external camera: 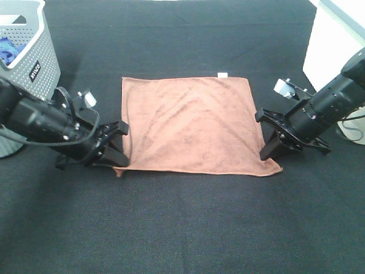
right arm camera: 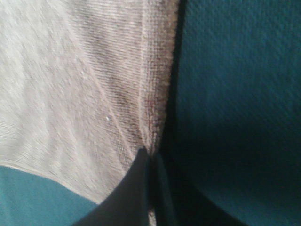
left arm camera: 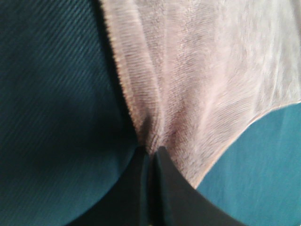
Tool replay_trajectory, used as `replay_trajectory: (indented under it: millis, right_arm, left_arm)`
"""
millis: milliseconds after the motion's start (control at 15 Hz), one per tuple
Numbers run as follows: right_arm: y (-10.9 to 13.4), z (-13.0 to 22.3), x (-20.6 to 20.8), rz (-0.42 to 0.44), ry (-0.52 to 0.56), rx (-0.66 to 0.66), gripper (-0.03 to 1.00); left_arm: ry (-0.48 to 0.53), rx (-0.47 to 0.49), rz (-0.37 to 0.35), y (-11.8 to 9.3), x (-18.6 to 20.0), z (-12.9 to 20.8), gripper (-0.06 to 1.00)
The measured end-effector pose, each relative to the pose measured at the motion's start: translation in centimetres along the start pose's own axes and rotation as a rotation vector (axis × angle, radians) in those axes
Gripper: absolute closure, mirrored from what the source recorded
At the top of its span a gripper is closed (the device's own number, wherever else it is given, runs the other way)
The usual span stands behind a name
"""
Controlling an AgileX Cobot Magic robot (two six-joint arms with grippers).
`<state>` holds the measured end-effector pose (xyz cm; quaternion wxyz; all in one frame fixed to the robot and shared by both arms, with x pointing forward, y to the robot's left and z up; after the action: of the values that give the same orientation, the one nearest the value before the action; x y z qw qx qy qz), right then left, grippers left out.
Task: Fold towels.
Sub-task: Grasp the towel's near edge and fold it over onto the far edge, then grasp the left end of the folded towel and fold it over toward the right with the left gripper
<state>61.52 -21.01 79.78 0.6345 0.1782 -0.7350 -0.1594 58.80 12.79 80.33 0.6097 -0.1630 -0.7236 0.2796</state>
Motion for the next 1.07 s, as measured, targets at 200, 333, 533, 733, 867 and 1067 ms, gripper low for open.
replay_trajectory:
  millis: [200, 333, 533, 733, 867, 1067]
  right_arm:
    - [0.9, 2.1, 2.4, 0.021, 0.011, 0.013, 0.97]
    - [1.2, 3.2, 2.7, 0.017, 0.028, 0.006, 0.97]
    - [1.3, 6.7, 2.7, 0.011, 0.093, -0.018, 0.97]
    - [1.6, 6.6, 3.1, 0.010, 0.084, -0.012, 0.97]
    - [2.3, 3.4, 4.4, 0.013, 0.004, 0.041, 0.97]
    - [3.7, -2.2, 6.9, 0.017, -0.137, 0.125, 0.97]
  left_arm:
    - [0.051, -0.011, -0.089, 1.0, 2.3, 2.5, 0.94]
    - [0.081, -0.007, -0.095, 1.3, 2.6, 3.7, 0.94]
    - [0.136, 0.023, -0.108, 2.2, 3.6, 6.9, 0.94]
    - [0.120, 0.010, -0.102, 1.8, 4.2, 6.9, 0.94]
    - [0.060, -0.050, -0.081, 0.2, 4.7, 4.3, 0.94]
    - [-0.069, -0.087, -0.052, -2.4, 5.6, -0.1, 0.94]
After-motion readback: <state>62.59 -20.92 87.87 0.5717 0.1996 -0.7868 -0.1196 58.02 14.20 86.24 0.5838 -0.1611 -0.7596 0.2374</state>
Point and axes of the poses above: a point on each arm's last joint axis where the gripper is mounted, x pointing back along that axis away from the gripper, y along the wrist's bending axis when the last joint is at zero, z = x × y, the point moved 8 cm from there along -x, pointing out along that axis toward the gripper, and after that the axes turned 7 degrees about x, right-handed, at the moved point
